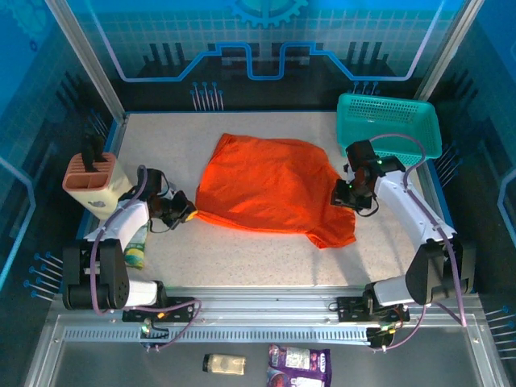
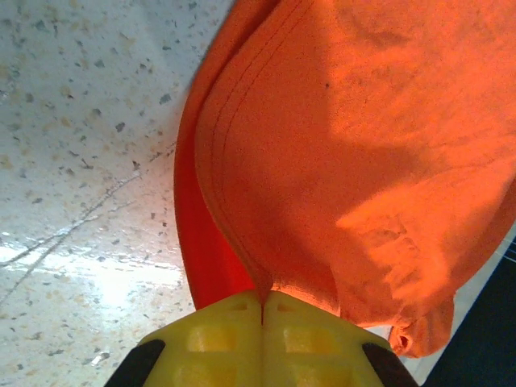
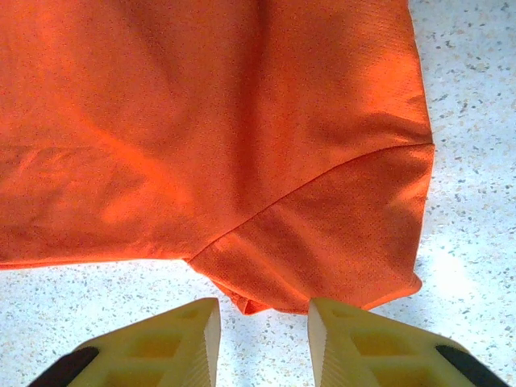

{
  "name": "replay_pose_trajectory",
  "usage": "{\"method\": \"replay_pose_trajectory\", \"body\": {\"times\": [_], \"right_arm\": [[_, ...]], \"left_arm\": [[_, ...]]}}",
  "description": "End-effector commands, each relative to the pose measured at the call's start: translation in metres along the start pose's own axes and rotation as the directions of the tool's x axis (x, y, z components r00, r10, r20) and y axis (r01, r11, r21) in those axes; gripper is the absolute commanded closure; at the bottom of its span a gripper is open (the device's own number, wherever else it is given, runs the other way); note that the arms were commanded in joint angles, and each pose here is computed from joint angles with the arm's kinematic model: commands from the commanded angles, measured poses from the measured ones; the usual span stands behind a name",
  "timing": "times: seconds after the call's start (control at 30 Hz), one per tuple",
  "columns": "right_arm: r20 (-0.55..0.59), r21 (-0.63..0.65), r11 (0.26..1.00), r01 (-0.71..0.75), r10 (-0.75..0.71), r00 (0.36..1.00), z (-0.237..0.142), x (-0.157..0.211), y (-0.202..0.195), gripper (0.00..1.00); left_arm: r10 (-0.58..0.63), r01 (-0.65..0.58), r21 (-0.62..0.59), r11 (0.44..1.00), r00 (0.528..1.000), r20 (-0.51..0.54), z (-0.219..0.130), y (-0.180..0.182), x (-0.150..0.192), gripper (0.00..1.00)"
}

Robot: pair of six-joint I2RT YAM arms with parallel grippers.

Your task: Fold the inside-out t-shirt

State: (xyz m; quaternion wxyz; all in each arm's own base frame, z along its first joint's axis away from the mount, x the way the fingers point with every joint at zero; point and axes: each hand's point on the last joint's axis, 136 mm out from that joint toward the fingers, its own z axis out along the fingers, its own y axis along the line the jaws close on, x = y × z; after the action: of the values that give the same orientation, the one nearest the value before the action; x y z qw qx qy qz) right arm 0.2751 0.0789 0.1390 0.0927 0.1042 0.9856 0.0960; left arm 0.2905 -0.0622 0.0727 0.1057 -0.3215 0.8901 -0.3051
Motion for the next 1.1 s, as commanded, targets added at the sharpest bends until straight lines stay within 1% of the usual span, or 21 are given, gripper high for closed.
{"method": "replay_pose_trajectory", "body": {"times": [0.0, 0.1, 0.2, 0.27, 0.3, 0.37, 0.43, 0.5, 0.57, 0.77, 0.9, 1.07], "right_arm": [[-0.036, 0.012, 1.0, 0.022, -0.021, 0.999, 0.008, 0.015, 0.005, 0.67], [-0.096, 0.021, 0.999, 0.044, -0.041, 0.995, 0.026, 0.033, 0.008, 0.68], [-0.149, 0.015, 0.998, 0.067, -0.064, 0.987, 0.042, 0.052, 0.014, 0.72], [-0.173, -0.014, 0.994, 0.113, -0.113, 0.978, 0.051, 0.067, 0.027, 0.74], [-0.191, -0.009, 0.991, 0.133, -0.133, 0.973, 0.055, 0.074, 0.03, 0.75], [-0.243, 0.027, 0.987, 0.159, -0.148, 0.959, 0.068, 0.09, 0.029, 0.75], [-0.269, 0.036, 0.987, 0.158, -0.142, 0.952, 0.081, 0.102, 0.029, 0.72], [-0.264, 0.024, 0.989, 0.145, -0.134, 0.955, 0.09, 0.106, 0.032, 0.69], [-0.25, 0.016, 0.992, 0.126, -0.118, 0.961, 0.095, 0.104, 0.036, 0.63], [-0.257, 0.043, 0.995, 0.091, -0.077, 0.963, 0.112, 0.109, 0.028, 0.6], [-0.24, 0.032, 0.997, 0.066, -0.056, 0.969, 0.114, 0.108, 0.03, 0.6], [-0.157, -0.053, 0.996, 0.075, -0.082, 0.984, 0.105, 0.099, 0.043, 0.63]], "left_arm": [[0.043, -0.042, -0.025, 0.999, 0.999, 0.03, -0.001, 0.001, -0.007, 1.0], [0.042, -0.041, -0.031, 0.999, 0.999, 0.031, 0.0, 0.001, -0.009, 1.0], [0.039, -0.038, -0.034, 0.999, 0.999, 0.03, 0.001, 0.001, -0.01, 1.0], [0.04, -0.039, -0.031, 0.999, 0.999, 0.029, 0.001, 0.0, -0.011, 1.0], [0.042, -0.041, -0.033, 0.999, 0.999, 0.026, 0.001, 0.0, -0.011, 1.0], [0.042, -0.042, -0.035, 0.999, 0.999, 0.024, 0.001, 0.0, -0.011, 1.0], [0.043, -0.042, -0.035, 0.999, 0.999, 0.026, 0.001, 0.0, -0.012, 1.0], [0.042, -0.041, -0.035, 0.999, 0.999, 0.025, 0.002, 0.0, -0.012, 1.0], [0.039, -0.039, -0.035, 0.999, 0.999, 0.017, 0.003, 0.001, -0.011, 1.0], [0.04, -0.039, -0.038, 0.999, 0.999, 0.016, 0.003, 0.002, -0.01, 1.0], [0.04, -0.039, -0.035, 0.999, 0.999, 0.015, 0.003, 0.001, -0.01, 1.0], [0.042, -0.041, -0.034, 0.999, 0.999, 0.018, 0.001, -0.001, -0.011, 1.0]]}}
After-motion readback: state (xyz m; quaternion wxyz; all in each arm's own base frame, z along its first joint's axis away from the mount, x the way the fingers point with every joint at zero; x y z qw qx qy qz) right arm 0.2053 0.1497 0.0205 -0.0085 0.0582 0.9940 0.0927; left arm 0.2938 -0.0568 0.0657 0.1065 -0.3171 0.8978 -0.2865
